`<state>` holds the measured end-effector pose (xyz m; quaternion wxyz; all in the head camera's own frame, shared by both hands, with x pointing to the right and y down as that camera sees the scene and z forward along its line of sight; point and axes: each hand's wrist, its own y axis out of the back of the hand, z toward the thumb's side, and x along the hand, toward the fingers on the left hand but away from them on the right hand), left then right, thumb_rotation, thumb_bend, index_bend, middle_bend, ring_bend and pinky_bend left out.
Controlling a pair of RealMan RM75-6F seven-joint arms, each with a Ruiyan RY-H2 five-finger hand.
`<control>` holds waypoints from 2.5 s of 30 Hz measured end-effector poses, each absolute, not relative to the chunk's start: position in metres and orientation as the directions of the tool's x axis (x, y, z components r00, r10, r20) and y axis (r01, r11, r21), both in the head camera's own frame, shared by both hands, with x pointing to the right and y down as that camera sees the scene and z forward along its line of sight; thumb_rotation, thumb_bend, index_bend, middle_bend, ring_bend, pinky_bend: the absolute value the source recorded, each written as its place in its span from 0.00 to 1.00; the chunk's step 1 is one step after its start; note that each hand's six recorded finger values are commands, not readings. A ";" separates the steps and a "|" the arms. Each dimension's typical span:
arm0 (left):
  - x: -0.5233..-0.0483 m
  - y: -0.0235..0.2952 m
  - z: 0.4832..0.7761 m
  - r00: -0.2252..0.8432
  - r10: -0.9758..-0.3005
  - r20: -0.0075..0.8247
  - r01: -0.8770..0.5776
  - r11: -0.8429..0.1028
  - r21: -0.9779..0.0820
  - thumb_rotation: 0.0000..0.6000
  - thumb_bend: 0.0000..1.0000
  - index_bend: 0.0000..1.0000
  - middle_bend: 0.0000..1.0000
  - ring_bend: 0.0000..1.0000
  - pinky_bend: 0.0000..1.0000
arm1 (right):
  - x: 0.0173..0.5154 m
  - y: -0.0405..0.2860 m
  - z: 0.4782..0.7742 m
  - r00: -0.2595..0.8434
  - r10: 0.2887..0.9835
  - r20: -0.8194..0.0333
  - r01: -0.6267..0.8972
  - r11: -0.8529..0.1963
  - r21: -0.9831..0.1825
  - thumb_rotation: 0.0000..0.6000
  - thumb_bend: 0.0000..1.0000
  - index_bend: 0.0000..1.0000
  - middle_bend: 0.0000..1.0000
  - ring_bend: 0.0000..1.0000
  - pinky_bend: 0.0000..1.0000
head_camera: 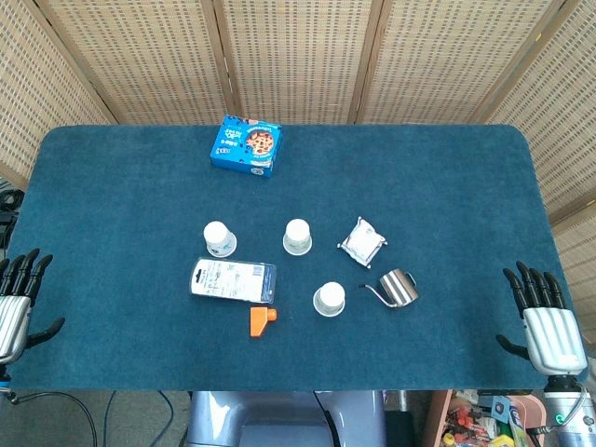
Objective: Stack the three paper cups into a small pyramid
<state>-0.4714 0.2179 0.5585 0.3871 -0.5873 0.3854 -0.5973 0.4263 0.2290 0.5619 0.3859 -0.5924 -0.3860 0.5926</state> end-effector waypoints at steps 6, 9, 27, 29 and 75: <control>-0.471 0.218 0.558 -0.010 -0.915 0.402 0.009 -0.402 -0.915 1.00 0.22 0.00 0.00 0.00 0.00 | 0.425 0.230 0.561 0.002 0.915 -0.404 0.001 -0.404 -0.915 1.00 0.07 0.00 0.00 0.00 0.00; -0.471 0.218 0.558 -0.008 -0.916 0.401 0.008 -0.401 -0.916 1.00 0.22 0.00 0.00 0.00 0.00 | 0.425 0.229 0.561 0.004 0.915 -0.404 0.001 -0.404 -0.915 1.00 0.07 0.00 0.00 0.00 0.00; -0.467 0.218 0.561 0.004 -0.912 0.411 0.010 -0.411 -0.911 1.00 0.22 0.00 0.00 0.00 0.00 | 0.425 0.230 0.562 0.001 0.912 -0.411 0.000 -0.411 -0.912 1.00 0.07 0.00 0.00 0.00 0.00; -0.467 0.218 0.561 0.004 -0.911 0.412 0.009 -0.412 -0.911 1.00 0.22 0.00 0.00 0.00 0.00 | 0.425 0.230 0.563 0.001 0.911 -0.412 -0.001 -0.412 -0.911 1.00 0.07 0.00 0.00 0.00 0.00; -0.301 0.056 0.628 0.240 -0.767 0.595 0.138 -0.579 -0.803 1.00 0.23 0.21 0.00 0.00 0.00 | 0.436 0.226 0.565 -0.015 0.903 -0.429 0.076 -0.427 -0.901 1.00 0.07 0.00 0.00 0.00 0.00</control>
